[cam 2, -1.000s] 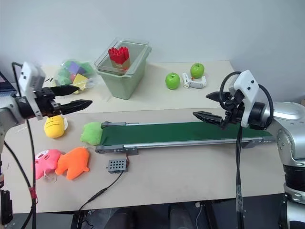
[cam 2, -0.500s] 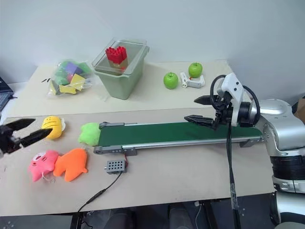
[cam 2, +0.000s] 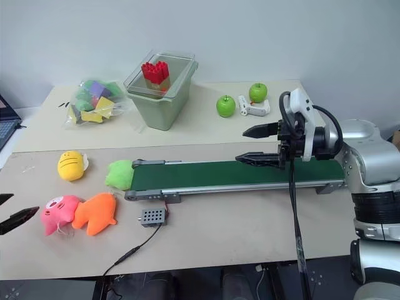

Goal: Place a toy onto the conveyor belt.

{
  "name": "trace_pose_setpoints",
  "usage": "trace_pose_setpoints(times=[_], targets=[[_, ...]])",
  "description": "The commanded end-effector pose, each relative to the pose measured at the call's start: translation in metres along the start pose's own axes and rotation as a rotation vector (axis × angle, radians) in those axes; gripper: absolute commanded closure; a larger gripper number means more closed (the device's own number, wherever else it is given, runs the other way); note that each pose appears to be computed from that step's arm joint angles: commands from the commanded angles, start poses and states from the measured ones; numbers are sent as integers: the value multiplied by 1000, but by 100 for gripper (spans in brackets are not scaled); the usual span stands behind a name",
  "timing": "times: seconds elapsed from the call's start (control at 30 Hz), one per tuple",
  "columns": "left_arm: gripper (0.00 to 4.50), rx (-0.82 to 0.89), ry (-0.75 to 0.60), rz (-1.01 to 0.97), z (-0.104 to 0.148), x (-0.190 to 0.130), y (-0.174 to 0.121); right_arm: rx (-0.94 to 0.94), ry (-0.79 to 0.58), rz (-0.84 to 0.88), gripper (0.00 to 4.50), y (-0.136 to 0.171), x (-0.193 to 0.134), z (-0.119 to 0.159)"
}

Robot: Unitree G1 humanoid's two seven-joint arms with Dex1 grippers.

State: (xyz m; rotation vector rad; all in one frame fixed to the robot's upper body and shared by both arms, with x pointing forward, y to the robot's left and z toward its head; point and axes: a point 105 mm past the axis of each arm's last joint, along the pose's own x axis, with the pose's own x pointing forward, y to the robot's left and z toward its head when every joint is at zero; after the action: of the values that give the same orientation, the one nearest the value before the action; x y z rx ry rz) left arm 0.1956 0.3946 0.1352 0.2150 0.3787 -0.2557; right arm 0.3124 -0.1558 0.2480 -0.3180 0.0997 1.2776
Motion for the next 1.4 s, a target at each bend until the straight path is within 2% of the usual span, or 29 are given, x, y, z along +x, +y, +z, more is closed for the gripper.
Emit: trace_pose_setpoints(times=[0.03,0.2,0.53,0.77,1.03,1.07,1.1,1.3,1.33,1.4], targets=[[4,1,1,22,-12,4,-2,-43,-18,-7,0,0,-3,15],[4,-43,-7,52,-35,18,-2,-57,-14,-16,0,2,0,25],[4,-67,-60,86,-35,43,6,-56,30,-4,0,15,0,25],[4,-70,-12,53,-55,59,-4,-70,34,-41,0,13,-10,27],[4,-119,136,28,-94,64,-7,-75,37,-70,0,13,-18,25],[56,-107,145,34,-95,64,-5,-74,38,-75,0,12,-19,24],[72,-107,142,36,-94,64,-3,-74,39,-79,0,12,-20,23],[290,-84,102,54,-79,65,9,-72,36,-86,0,13,-16,23],[311,-74,95,66,-75,65,13,-71,35,-87,0,13,-16,23],[311,-67,66,97,-68,65,19,-71,34,-87,0,14,-15,23]])
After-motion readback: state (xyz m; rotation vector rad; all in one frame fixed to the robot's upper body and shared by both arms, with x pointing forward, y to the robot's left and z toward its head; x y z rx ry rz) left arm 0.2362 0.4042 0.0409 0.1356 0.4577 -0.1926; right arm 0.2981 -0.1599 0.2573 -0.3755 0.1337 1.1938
